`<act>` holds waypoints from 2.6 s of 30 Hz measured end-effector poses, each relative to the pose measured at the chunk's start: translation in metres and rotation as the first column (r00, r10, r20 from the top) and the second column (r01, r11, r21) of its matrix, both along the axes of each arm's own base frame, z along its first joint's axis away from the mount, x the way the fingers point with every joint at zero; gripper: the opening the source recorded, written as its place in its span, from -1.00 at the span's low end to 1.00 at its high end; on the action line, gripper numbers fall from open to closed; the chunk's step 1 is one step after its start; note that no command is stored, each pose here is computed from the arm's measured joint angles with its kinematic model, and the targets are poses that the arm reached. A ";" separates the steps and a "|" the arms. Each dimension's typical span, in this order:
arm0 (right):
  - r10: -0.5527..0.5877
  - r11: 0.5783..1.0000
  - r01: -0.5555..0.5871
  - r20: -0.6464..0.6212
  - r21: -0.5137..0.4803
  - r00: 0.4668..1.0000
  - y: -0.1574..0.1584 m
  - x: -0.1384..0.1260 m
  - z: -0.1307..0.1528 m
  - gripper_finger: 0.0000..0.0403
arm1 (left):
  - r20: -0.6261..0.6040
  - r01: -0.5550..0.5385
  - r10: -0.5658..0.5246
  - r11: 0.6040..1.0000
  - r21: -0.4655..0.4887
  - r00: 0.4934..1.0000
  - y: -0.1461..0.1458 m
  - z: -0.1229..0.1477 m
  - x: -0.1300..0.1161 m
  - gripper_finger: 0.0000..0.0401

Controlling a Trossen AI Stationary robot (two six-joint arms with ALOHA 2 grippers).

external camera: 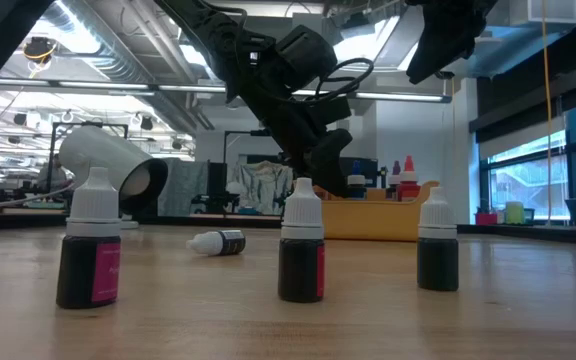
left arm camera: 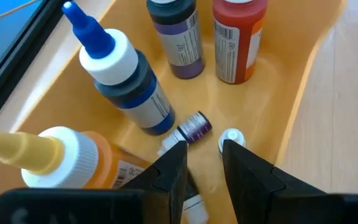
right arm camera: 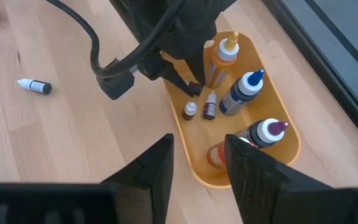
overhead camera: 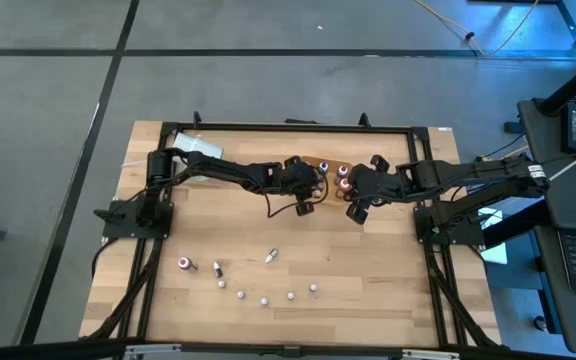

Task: Pick & Place food coloring
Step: Put the small black food coloring bottle into the yellow bin

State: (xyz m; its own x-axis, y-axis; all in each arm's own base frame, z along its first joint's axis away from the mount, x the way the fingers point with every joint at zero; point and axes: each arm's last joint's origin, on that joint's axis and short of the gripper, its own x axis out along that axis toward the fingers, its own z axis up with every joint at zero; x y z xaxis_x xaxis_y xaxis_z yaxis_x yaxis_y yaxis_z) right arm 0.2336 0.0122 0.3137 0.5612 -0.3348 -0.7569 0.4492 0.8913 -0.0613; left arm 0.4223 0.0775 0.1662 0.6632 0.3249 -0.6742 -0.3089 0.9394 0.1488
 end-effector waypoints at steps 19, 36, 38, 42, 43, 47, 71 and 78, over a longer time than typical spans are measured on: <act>0.103 0.993 -0.096 0.117 -0.062 0.988 0.002 0.012 0.010 -0.28 | 0.177 0.156 -0.138 0.983 -0.092 0.974 -0.045 0.103 -0.036 -0.37; 0.264 0.948 -0.238 0.104 -0.212 0.959 0.005 0.044 -0.001 -0.28 | -0.032 0.167 -0.186 0.934 -0.315 0.982 -0.138 0.084 -0.058 0.23; 0.290 0.941 -0.266 0.091 -0.210 0.953 0.006 0.048 -0.004 -0.28 | -0.043 0.139 -0.163 0.929 -0.342 0.986 -0.146 0.083 -0.060 0.22; 0.333 0.929 -0.315 0.067 -0.193 0.941 0.008 0.056 -0.013 -0.28 | -0.100 0.019 -0.061 0.928 -0.373 0.993 -0.158 0.075 -0.066 0.19; 0.341 0.927 -0.325 0.061 -0.185 0.938 0.008 0.057 -0.014 -0.28 | -0.122 -0.021 -0.027 0.925 -0.380 0.992 -0.160 0.073 -0.068 0.18; 0.359 0.923 -0.349 0.042 -0.160 0.932 0.010 0.062 -0.022 -0.28 | -0.170 -0.190 0.126 0.875 -0.444 0.977 -0.167 0.066 -0.071 0.15; 0.395 0.909 -0.384 0.044 -0.162 0.918 0.011 0.066 -0.024 -0.28 | -0.415 -0.396 0.255 0.867 -0.301 0.873 -0.190 -0.030 -0.060 -0.07; 0.411 0.899 -0.400 0.029 -0.176 0.911 0.011 0.066 -0.024 -0.28 | -0.416 -0.350 0.215 0.893 -0.283 0.884 -0.190 -0.032 -0.059 -0.36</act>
